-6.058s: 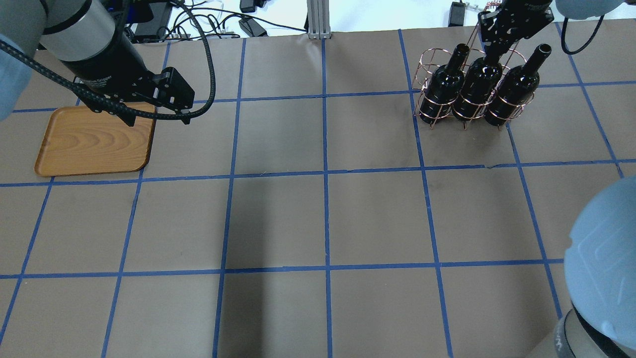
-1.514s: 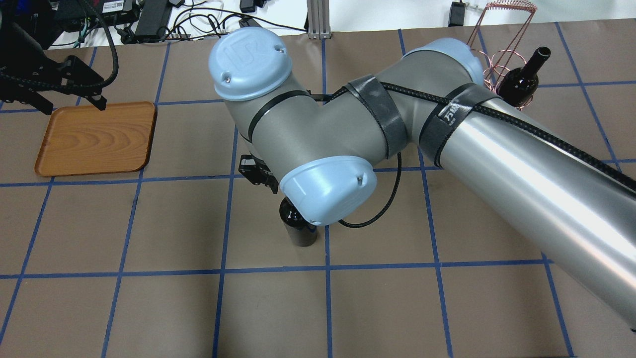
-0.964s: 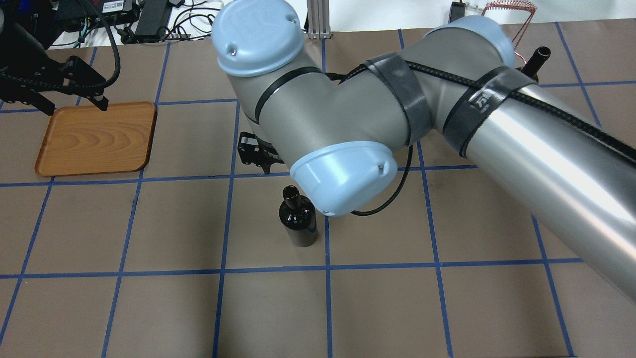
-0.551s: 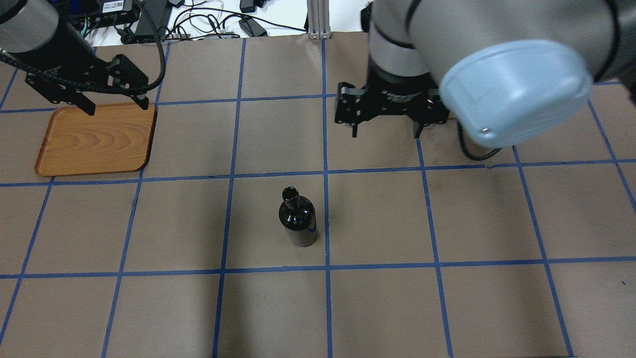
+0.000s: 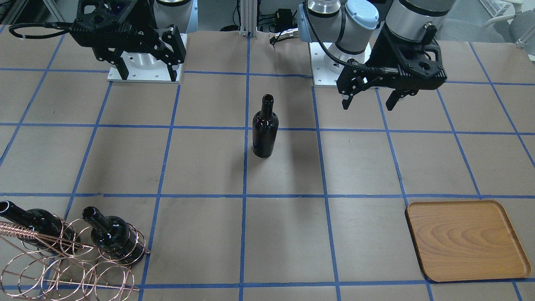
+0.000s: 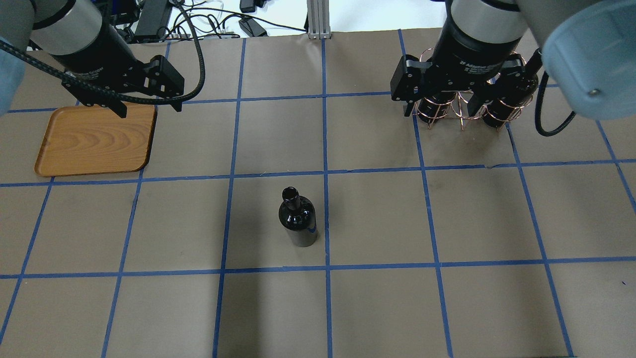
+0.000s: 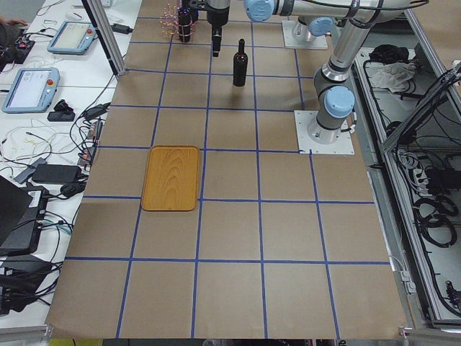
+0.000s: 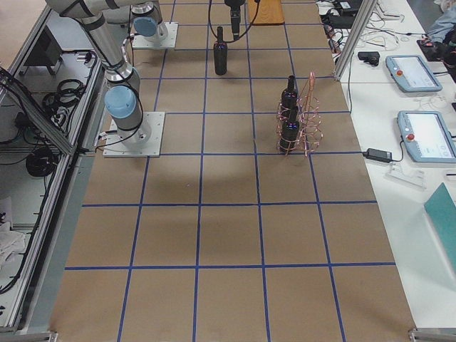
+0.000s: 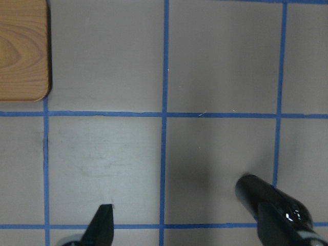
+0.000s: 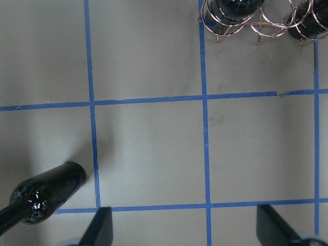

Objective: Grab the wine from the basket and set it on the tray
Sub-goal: 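Reach the left gripper over the standing bottle and grasp its neck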

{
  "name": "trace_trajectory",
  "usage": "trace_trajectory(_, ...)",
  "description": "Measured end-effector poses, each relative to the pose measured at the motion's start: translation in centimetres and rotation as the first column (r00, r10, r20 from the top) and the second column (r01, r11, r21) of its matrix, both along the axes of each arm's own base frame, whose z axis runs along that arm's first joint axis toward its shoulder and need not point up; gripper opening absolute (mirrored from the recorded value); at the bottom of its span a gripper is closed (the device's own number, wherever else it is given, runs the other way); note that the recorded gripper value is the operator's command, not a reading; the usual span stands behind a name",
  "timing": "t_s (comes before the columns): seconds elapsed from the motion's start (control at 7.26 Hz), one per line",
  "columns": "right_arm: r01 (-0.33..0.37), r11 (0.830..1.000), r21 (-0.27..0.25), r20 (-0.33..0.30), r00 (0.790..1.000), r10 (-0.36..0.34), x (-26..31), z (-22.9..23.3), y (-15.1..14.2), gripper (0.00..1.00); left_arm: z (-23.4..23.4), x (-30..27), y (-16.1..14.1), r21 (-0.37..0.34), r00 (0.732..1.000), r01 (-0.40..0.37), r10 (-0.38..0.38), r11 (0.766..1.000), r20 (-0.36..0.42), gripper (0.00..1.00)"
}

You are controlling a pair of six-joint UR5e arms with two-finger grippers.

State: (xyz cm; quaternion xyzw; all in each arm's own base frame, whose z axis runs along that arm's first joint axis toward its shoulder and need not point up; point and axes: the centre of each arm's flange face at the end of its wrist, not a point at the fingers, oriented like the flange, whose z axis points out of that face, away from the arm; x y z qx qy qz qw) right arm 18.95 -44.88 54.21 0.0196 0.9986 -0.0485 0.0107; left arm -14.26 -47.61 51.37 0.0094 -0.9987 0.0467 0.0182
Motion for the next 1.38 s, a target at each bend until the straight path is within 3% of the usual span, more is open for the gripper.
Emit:
trace_trajectory(0.69,-0.002,1.0,-0.016,0.0,1.0,0.002,-0.1,0.4,0.2,1.0,-4.2,-12.3,7.3,0.085,0.997,0.078,-0.079,0.993,0.001,0.98)
trace_trajectory(1.38,0.001,0.999,-0.037,-0.009,1.0,-0.001,-0.3,0.7,0.2,1.0,-10.4,-15.3,8.0,0.102,0.994,0.107,-0.107,0.989,-0.005,0.94)
